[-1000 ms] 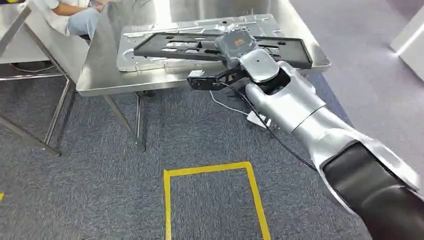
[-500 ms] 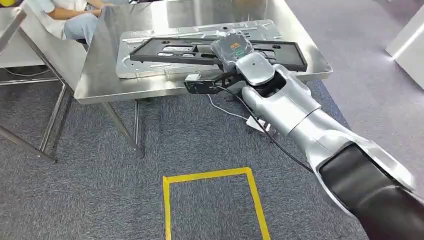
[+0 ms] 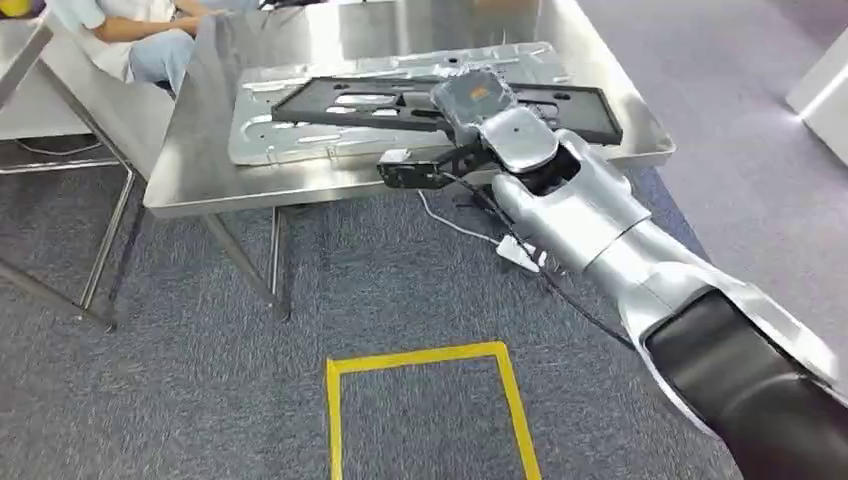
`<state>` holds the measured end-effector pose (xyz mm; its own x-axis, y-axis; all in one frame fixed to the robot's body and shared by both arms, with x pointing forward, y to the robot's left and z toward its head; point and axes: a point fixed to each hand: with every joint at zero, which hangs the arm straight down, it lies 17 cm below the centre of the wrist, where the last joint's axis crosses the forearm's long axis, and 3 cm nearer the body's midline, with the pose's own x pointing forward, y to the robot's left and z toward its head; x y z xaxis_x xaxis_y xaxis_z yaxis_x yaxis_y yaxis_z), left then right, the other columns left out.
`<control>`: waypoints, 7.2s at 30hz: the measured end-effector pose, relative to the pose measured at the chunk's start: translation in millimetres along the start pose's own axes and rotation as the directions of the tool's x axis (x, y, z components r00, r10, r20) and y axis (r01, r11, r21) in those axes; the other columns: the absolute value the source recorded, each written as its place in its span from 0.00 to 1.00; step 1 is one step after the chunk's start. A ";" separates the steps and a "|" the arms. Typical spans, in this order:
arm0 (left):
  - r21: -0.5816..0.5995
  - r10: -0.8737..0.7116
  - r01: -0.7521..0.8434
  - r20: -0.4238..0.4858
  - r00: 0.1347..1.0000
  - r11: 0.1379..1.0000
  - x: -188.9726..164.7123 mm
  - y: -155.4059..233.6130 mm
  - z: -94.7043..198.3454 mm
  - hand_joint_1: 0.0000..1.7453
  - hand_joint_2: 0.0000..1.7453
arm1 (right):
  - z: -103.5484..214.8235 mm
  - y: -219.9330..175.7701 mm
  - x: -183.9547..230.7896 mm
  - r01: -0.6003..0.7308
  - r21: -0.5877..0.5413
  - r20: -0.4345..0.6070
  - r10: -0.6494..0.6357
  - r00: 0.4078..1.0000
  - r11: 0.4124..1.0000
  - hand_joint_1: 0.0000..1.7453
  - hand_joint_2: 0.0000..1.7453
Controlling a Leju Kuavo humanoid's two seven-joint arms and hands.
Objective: Take the parts from the cabinet and place them on the table.
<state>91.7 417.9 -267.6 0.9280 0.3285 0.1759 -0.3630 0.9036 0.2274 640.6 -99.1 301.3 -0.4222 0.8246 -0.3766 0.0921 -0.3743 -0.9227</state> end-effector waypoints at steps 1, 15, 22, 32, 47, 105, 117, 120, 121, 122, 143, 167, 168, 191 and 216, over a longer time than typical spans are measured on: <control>-0.002 -0.002 0.002 -0.002 1.000 1.000 -1.2 -1.6 0.2 0.00 1.00 | 0.2 -0.4 -0.8 -0.001 -0.001 -0.001 0.001 1.000 1.000 1.00 1.00; 0.010 0.015 -0.015 -0.025 1.000 1.000 -2.7 2.3 -0.2 0.00 1.00 | 0.0 -0.9 11.0 0.001 -0.005 0.023 -0.001 1.000 1.000 1.00 1.00; 0.008 0.015 -0.015 -0.020 1.000 1.000 -2.6 2.0 -0.2 0.00 1.00 | 0.8 6.0 14.9 0.005 0.004 0.030 -0.005 1.000 1.000 1.00 1.00; -0.002 0.007 -0.007 -0.010 1.000 1.000 -1.2 -1.0 0.2 0.00 1.00 | 0.3 1.1 23.9 0.027 -0.007 0.053 -0.027 0.998 1.000 1.00 1.00; 0.010 0.010 -0.010 -0.005 1.000 1.000 0.1 3.2 -0.4 0.00 1.00 | -2.0 -11.1 37.9 0.043 -0.031 0.081 -0.040 0.996 0.999 1.00 1.00; 0.037 0.011 -0.010 -0.022 1.000 0.999 -1.9 9.3 -1.1 0.00 1.00 | 0.9 8.7 34.1 0.046 -0.016 0.058 -0.045 0.997 0.999 1.00 1.00; 0.037 0.010 -0.009 -0.017 1.000 0.999 -1.8 8.3 -1.0 0.00 1.00 | 1.8 13.7 35.8 0.050 -0.012 0.060 -0.049 0.997 0.999 1.00 1.00; 0.037 0.009 -0.008 -0.016 1.000 0.999 -1.3 8.2 -1.0 0.00 1.00 | 1.6 11.7 35.8 0.049 -0.018 0.061 -0.048 0.997 0.999 1.00 1.00; 0.037 0.009 -0.008 -0.016 1.000 0.999 -1.6 8.1 -1.0 0.00 1.00 | 1.7 13.0 36.8 0.050 -0.016 0.063 -0.049 0.997 0.999 1.00 1.00; 0.036 0.009 -0.008 -0.016 1.000 0.999 -1.5 7.8 -1.0 0.00 1.00 | 1.9 14.3 35.7 0.050 -0.015 0.061 -0.049 0.997 0.999 1.00 1.00; 0.039 0.012 -0.012 -0.020 1.000 0.999 -1.7 8.0 -1.0 0.00 1.00 | 2.7 29.6 53.7 0.061 -0.003 0.088 -0.060 0.994 0.998 1.00 1.00; 0.036 0.009 -0.008 -0.022 1.000 0.999 -2.2 8.0 -1.0 0.00 1.00 | 5.0 54.4 71.4 0.076 0.040 0.106 -0.080 0.991 0.996 1.00 1.00; 0.036 0.009 -0.008 -0.022 1.000 0.999 -2.7 8.2 -1.0 0.00 1.00 | 5.2 55.5 71.9 0.076 0.042 0.109 -0.081 0.991 0.996 1.00 1.00; 0.030 -0.002 0.003 -0.015 1.000 1.000 -3.0 6.7 -0.9 0.00 1.00 | 8.9 75.1 75.8 0.082 0.071 0.109 -0.090 0.990 0.994 1.00 1.00; 0.046 0.003 -0.003 0.000 1.000 0.999 0.7 8.8 -1.2 0.00 1.00 | 9.6 78.8 87.3 0.084 0.069 0.126 -0.093 0.988 0.994 1.00 1.00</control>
<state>89.2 426.4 -266.6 0.9270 0.3309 0.1765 -0.3689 0.8891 0.2709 602.4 -60.7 196.5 -0.5388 0.7958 -0.2763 -0.0064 -0.3318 -0.9433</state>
